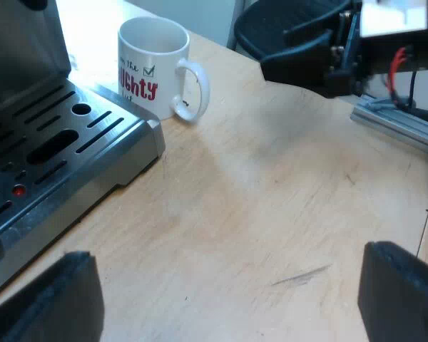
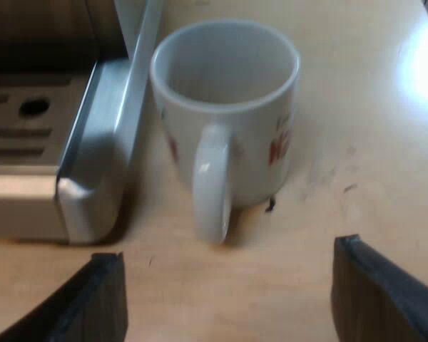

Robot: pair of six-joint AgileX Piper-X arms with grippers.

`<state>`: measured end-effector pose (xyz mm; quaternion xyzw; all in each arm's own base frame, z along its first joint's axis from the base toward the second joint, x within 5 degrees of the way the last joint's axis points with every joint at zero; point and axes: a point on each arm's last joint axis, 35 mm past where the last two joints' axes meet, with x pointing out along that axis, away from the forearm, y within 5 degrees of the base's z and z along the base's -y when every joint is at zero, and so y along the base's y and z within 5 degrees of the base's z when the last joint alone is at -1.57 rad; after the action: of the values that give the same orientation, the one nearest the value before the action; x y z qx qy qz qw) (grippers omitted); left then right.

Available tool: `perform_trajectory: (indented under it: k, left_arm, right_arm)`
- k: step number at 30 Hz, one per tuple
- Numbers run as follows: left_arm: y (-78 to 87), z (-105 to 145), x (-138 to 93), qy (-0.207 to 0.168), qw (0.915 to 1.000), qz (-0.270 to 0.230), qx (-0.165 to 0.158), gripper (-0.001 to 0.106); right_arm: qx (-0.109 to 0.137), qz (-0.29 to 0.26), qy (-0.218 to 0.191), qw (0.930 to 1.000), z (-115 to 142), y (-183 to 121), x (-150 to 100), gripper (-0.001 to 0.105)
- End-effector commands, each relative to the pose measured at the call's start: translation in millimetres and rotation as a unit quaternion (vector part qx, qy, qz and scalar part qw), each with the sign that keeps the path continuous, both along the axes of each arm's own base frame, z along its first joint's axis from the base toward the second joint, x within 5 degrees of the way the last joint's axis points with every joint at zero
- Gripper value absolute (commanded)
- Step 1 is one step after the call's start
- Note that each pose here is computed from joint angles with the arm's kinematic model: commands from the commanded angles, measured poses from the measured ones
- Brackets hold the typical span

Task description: Remove mug from coffee machine

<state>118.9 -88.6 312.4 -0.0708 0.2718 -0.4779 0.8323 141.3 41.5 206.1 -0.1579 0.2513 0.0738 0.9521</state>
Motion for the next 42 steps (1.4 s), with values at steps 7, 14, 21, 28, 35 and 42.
perform_trajectory:
  k: [7, 14, 21, 28, 35, 42]
  left_arm:
    - [2.2, 12, 2, 0.019, 0.9979, 0.059, -0.017, 0.087]
    - [4.5, 33, 7, -0.011, 0.9933, 0.115, -0.007, 0.087]
    - [19.8, 49, 22, -0.006, 0.9834, 0.182, -0.001, 0.087]
    - [51.7, 53, 29, -0.001, 0.9687, 0.248, -0.016, 0.087]
    - [63.7, 57, 18, -0.035, 0.9573, 0.287, 0.013, 0.087]
    - [74.2, 57, -6, -0.042, 0.9382, 0.341, 0.042, 0.087]
  right_arm:
    - [-0.004, 0.021, 0.047, 0.9987, 52, -1, -10, 0.062]
    - [0.013, 0.043, 0.039, 0.9982, 90, 3, -3, 0.062]
    - [0.019, 0.055, 0.046, 0.9972, 118, 15, 28, 0.062]
    - [0.019, 0.074, 0.072, 0.9945, 126, 28, 60, 0.062]
    - [0.027, 0.040, 0.063, 0.9968, 127, 16, 70, 0.062]
    - [0.064, -0.012, 0.094, 0.9934, 125, -23, 67, 0.062]
